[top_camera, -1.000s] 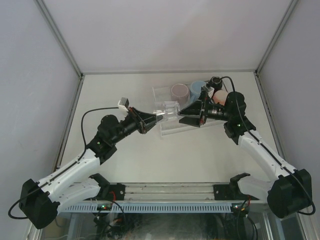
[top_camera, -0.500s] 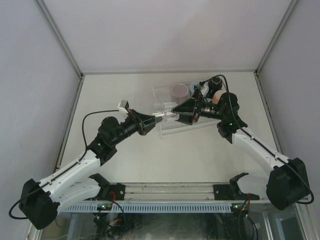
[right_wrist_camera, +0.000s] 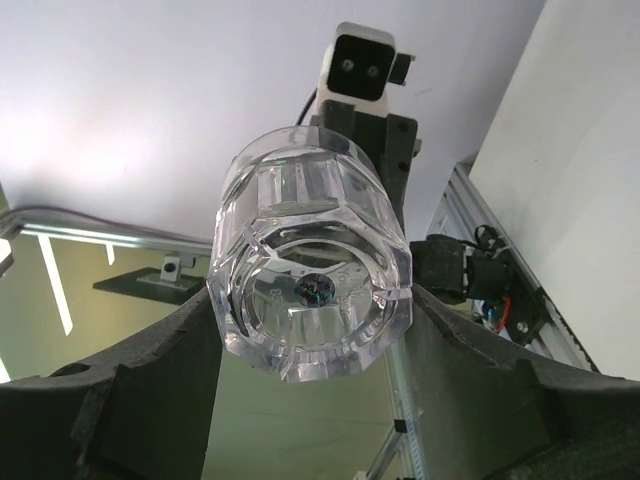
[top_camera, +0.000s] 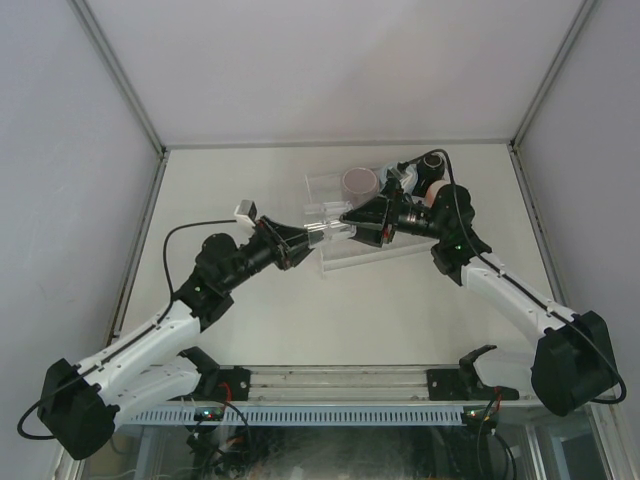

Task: Load the cups into the dish rack

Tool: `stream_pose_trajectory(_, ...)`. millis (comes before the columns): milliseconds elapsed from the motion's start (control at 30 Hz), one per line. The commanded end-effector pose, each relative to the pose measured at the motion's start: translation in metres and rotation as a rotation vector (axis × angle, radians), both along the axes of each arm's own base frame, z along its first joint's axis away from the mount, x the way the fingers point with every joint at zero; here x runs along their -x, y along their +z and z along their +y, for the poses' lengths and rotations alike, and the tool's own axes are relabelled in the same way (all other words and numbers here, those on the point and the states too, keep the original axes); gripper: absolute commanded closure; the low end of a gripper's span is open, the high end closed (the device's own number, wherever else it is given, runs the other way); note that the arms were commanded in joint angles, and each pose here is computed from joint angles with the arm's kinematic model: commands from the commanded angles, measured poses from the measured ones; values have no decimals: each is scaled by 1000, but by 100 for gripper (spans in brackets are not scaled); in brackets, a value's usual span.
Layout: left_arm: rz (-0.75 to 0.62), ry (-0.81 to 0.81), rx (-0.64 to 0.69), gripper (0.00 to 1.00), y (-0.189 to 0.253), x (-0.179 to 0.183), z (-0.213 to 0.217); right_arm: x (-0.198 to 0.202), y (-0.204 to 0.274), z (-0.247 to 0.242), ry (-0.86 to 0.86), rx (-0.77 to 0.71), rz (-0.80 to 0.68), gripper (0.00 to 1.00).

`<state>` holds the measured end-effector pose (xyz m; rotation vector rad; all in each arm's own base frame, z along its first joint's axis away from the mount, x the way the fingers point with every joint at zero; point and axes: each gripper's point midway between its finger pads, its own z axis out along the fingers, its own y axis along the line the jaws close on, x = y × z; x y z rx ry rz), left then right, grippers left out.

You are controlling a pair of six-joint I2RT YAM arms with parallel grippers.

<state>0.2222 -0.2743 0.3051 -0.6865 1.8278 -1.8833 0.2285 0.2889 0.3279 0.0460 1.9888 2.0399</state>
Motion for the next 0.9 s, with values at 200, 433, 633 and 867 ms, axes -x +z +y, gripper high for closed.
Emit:
stream_pose_trajectory(200, 12, 89, -154, 22, -29, -5, 21, -33, 13, -37, -171, 67, -104, 75)
stream_pose_trajectory(433, 26, 239, -412, 14, -51, -10, 65, -68, -28, -73, -338, 415, -134, 77)
stream_pose_trajectory(633, -4, 234, -515, 14, -46, -12, 75, -89, -70, -105, -455, 737, -95, 79)
stream_pose_trajectory(867, -14, 219, -533, 14, -47, -14, 74, -105, -103, -121, -487, 1061, -134, 80)
